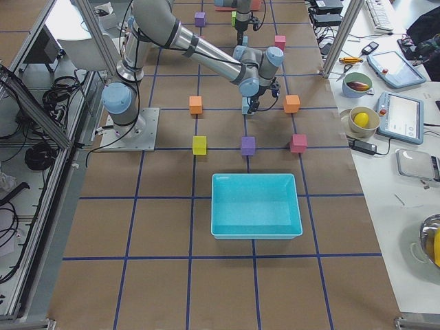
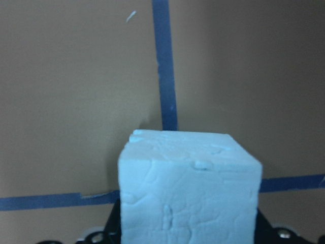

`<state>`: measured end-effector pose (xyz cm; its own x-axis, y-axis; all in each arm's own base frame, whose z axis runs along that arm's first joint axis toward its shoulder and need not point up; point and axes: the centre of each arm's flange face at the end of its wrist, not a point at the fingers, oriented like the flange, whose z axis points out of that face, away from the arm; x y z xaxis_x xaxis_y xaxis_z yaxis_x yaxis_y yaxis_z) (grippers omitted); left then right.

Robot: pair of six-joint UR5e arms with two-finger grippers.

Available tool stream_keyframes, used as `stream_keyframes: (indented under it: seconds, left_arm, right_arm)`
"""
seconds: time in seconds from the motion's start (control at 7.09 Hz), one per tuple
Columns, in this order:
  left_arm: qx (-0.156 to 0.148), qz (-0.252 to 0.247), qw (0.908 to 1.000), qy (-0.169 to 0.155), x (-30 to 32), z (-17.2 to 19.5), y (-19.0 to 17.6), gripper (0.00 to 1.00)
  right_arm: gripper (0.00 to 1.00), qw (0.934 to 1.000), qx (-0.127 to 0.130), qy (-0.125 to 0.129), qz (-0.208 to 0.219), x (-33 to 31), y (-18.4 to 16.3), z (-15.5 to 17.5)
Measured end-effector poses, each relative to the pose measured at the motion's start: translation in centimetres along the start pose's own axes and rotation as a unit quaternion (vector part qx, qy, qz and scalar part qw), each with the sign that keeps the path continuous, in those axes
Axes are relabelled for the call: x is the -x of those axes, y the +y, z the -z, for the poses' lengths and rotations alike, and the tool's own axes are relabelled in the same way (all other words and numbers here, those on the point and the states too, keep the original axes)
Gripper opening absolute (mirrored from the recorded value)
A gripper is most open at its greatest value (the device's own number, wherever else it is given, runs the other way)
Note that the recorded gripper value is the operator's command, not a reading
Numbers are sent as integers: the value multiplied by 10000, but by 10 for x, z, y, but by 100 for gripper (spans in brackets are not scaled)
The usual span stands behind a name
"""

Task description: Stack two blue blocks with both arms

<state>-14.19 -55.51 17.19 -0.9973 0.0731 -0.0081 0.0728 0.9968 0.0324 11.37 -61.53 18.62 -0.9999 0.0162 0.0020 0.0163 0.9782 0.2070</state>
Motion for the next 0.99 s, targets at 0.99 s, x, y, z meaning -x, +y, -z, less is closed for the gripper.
stream_keyframes:
  seconds: [0.99]
  left_arm:
    - [-158,22,9999,-20,4,15,-3,0]
  right_arm:
    - [0,9955,-707,-541,-336,91,-38,93]
